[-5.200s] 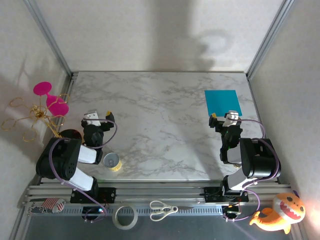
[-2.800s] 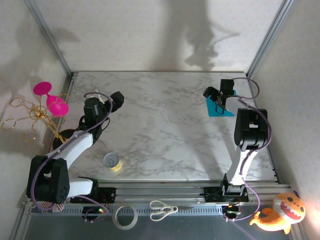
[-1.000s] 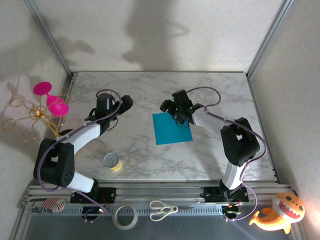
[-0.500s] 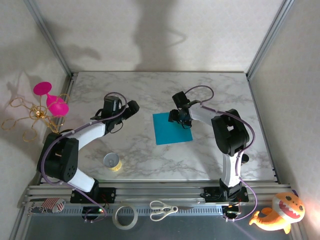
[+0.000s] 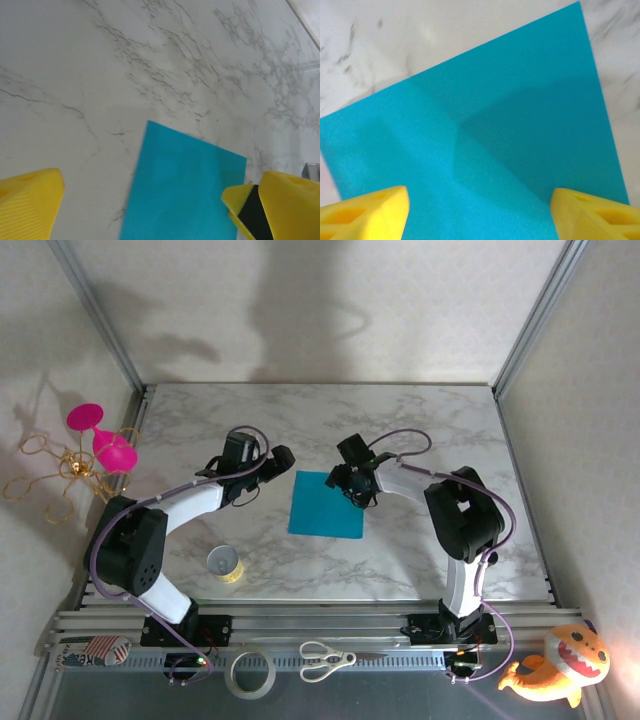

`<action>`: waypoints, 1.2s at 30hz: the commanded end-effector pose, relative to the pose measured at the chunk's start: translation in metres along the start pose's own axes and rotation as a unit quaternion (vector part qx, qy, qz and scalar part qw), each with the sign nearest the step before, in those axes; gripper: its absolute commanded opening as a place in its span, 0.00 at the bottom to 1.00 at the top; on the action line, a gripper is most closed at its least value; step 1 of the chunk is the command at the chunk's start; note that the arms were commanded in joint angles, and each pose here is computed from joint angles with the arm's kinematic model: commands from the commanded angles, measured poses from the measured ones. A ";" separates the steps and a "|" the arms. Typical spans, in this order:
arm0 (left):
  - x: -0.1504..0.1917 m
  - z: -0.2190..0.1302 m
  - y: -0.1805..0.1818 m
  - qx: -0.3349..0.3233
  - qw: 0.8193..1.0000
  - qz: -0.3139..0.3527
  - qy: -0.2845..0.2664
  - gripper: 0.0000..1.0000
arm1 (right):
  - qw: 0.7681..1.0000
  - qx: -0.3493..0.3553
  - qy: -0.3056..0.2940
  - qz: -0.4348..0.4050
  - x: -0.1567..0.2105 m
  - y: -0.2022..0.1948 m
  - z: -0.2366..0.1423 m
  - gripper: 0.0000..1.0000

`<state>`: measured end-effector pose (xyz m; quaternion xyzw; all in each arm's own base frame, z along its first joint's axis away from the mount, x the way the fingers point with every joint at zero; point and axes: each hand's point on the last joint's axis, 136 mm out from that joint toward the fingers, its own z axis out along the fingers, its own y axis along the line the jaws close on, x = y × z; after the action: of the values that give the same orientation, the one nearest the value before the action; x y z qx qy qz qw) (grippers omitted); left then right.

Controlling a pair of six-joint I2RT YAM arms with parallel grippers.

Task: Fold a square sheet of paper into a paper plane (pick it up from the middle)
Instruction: Move the square sheet of paper to the center of the table, then first fold the square sheet of paper in half at the center of the table.

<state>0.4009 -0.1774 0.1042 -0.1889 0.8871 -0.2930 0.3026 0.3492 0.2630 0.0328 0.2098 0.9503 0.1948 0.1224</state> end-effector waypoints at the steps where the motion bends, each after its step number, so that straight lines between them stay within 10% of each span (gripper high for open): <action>1: 0.011 0.002 -0.003 -0.021 1.000 0.017 0.016 0.99 | 0.995 -0.068 0.011 0.066 0.006 0.023 -0.016 0.78; 14: 0.082 0.015 -0.028 -0.108 0.969 0.195 0.104 0.99 | 0.969 -0.034 -0.240 -0.041 -0.110 -0.044 -0.111 0.99; 36: 0.142 0.068 -0.029 -0.210 0.922 0.272 0.179 0.96 | 0.975 -0.035 -0.216 -0.034 -0.126 -0.080 -0.091 0.99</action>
<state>0.3466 -0.3008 0.0225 0.0433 0.9829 -0.0634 0.1671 0.4025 0.1104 0.1074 0.2156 0.8975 0.1708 0.3448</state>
